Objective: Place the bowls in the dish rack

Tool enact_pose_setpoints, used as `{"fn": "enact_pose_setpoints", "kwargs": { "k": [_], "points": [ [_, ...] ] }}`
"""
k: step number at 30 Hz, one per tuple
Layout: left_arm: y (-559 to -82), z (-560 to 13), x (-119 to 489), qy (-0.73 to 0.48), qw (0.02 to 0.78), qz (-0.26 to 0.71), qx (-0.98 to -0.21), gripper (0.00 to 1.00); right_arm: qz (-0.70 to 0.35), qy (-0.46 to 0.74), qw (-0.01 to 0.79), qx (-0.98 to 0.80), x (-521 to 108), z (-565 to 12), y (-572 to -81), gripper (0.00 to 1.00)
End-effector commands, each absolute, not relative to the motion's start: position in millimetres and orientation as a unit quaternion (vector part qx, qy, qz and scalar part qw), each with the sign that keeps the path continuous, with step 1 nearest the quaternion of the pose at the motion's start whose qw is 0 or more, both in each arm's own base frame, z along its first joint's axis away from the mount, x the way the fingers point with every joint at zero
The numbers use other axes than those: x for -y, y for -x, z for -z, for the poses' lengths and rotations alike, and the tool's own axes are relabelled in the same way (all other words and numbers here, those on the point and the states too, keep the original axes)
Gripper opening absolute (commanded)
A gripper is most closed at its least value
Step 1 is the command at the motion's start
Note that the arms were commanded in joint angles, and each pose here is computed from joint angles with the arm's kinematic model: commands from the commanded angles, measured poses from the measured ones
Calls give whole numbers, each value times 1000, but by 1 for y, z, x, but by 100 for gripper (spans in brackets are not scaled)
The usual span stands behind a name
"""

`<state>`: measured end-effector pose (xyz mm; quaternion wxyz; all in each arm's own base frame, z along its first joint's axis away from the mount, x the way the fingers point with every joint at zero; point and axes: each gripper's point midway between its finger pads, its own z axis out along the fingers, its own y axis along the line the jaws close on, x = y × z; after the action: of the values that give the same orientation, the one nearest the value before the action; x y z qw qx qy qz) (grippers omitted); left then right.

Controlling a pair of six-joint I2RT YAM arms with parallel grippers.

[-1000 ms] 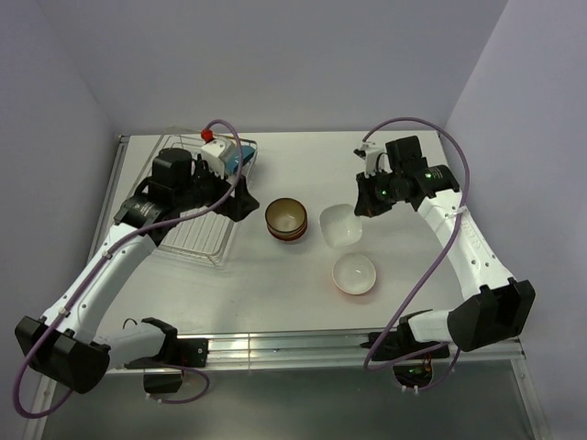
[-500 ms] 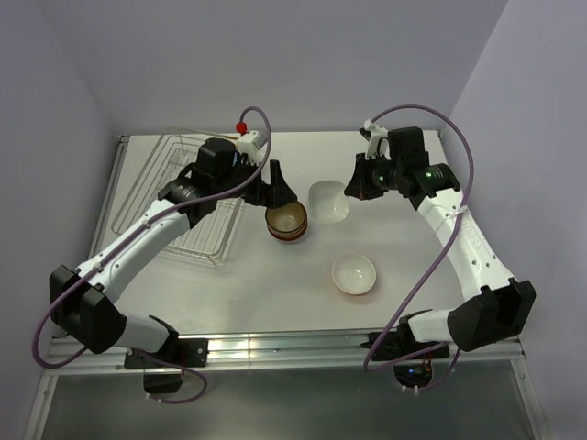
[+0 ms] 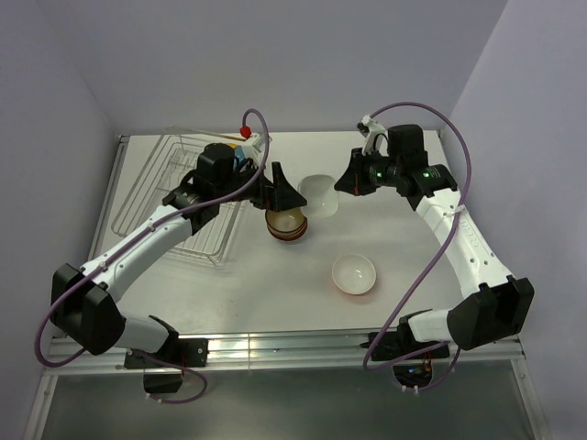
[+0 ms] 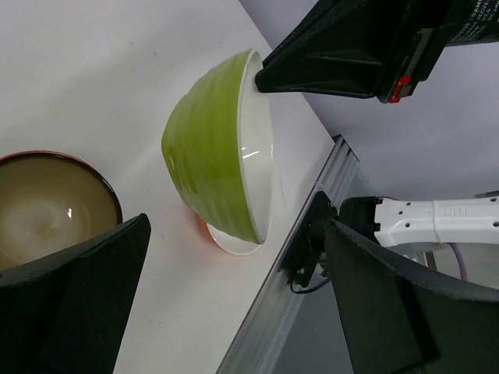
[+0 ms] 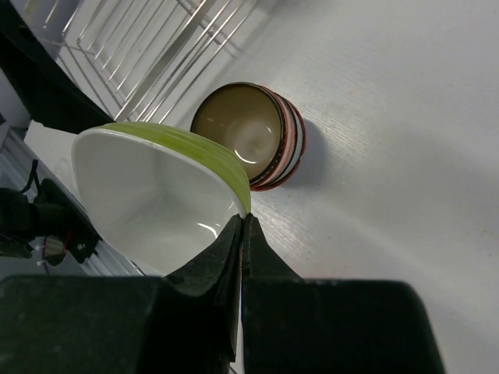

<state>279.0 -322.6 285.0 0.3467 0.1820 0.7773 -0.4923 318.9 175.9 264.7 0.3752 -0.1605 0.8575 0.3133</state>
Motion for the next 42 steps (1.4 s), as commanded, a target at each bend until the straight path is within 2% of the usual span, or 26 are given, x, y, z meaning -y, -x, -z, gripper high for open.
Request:
{"fn": "enact_pose_setpoints", "kwargs": {
  "k": [1, 9, 23, 30, 38, 41, 42],
  "points": [
    [-268, -313, 325, -189, 355, 534, -744, 99, -356, 186, 412, -818, -191, -296, -317, 0],
    [-269, -308, 325, -172, 331, 547, -750, 99, -384, 192, 413, -803, -199, -307, -313, 0],
    [-265, -322, 328, -166, 329, 585, -722, 84, -402, 190, 398, -803, -204, -304, -311, 0],
    [-265, -321, 329, -162, 325, 589, -722, 63, -406, 193, 398, -800, -205, -304, -309, 0],
    [-268, -318, 331, -158, 320, 588, -726, 50, -411, 195, 392, -800, -206, -303, -306, 0],
    [-267, -318, 330, -158, 320, 589, -725, 34, -415, 197, 385, -801, -208, -302, -306, 0],
    [-267, -318, 330, -157, 320, 589, -726, 21, -415, 198, 381, -802, -208, -301, -307, 7]
  ]
}}
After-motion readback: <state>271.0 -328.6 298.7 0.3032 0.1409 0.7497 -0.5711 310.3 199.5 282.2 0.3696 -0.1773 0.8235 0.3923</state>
